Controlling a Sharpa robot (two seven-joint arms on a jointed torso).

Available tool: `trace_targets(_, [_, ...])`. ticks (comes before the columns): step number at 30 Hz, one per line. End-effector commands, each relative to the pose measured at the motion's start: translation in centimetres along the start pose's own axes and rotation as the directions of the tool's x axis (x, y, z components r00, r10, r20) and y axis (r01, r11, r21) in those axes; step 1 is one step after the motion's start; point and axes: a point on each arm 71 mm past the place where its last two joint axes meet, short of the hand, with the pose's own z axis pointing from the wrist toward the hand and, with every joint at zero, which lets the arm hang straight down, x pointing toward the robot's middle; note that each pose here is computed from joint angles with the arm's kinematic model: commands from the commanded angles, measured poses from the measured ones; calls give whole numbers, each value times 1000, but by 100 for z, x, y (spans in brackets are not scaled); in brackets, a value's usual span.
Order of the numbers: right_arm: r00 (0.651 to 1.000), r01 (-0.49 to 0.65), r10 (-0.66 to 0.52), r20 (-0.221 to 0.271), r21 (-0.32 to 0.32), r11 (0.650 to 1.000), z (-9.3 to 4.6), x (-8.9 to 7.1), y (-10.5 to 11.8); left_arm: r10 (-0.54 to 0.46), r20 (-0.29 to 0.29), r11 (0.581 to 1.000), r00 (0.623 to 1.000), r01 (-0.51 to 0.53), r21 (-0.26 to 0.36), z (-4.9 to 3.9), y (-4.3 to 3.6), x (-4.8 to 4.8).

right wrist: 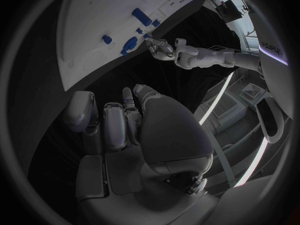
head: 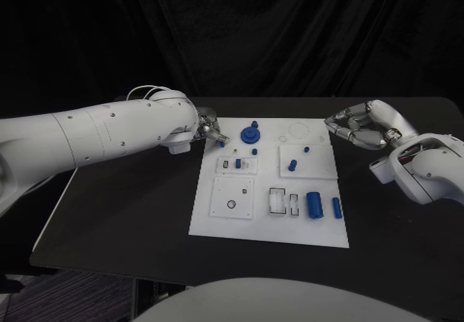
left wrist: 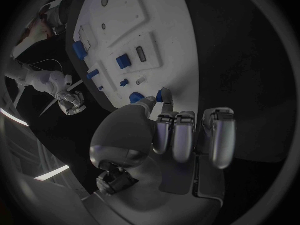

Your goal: Assemble the parts on the task board

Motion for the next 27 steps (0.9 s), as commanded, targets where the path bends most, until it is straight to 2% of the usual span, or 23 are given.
trace_targets(1, [1000,0,0,-8,23,1000,-6,11,-22,5,-21,1000,1000,-5,21,1,-16,29])
trace_targets(27, [1000,-2,2,-16,36,999,-2,19,-30,5,-28,999,1000,-4,36,-7,-5,42])
